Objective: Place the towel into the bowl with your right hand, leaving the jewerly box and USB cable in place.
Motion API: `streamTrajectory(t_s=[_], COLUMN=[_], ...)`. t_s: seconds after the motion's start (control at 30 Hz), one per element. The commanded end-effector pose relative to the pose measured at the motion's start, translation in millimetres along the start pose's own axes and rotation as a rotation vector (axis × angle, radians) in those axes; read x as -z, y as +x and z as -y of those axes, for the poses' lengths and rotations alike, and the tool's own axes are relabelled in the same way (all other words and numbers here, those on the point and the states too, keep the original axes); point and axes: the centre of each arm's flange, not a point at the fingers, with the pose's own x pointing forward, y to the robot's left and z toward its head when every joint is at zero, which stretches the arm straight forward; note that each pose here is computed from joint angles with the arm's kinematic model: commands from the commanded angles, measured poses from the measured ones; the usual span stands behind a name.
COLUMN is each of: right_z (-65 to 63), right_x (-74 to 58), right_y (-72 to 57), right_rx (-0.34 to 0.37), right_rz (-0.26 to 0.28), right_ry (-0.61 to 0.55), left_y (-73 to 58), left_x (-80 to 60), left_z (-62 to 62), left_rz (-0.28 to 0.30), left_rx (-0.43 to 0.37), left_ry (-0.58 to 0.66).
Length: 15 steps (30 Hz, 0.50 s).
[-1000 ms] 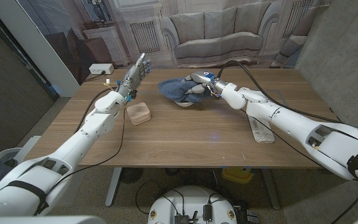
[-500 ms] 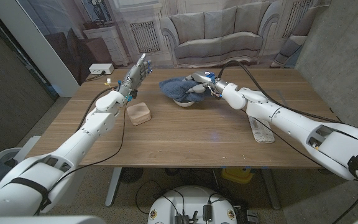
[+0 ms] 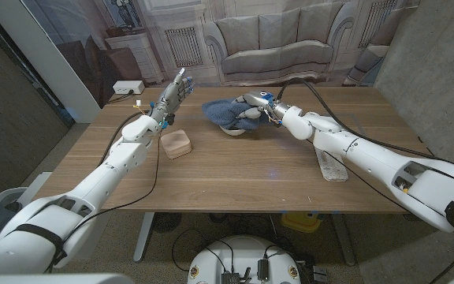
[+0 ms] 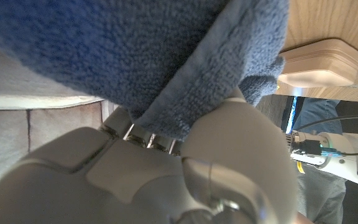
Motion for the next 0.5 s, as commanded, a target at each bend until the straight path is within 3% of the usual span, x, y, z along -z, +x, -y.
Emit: streamTrajectory(t_s=[0.03, 0.5], right_z=[0.7, -1.3], right_x=[-2.2, -4.5], right_y=[-2.6, -4.7], right_rx=[-0.002, -0.008], right_rz=[0.000, 0.002], right_ry=[-0.011, -0.032], left_y=[0.1, 4.3], left_x=[4.1, 2.6], left_z=[-2.1, -0.9], left_rz=[-0.004, -0.009], left_rx=[-0.001, 0.013], left_ry=[-0.009, -0.001])
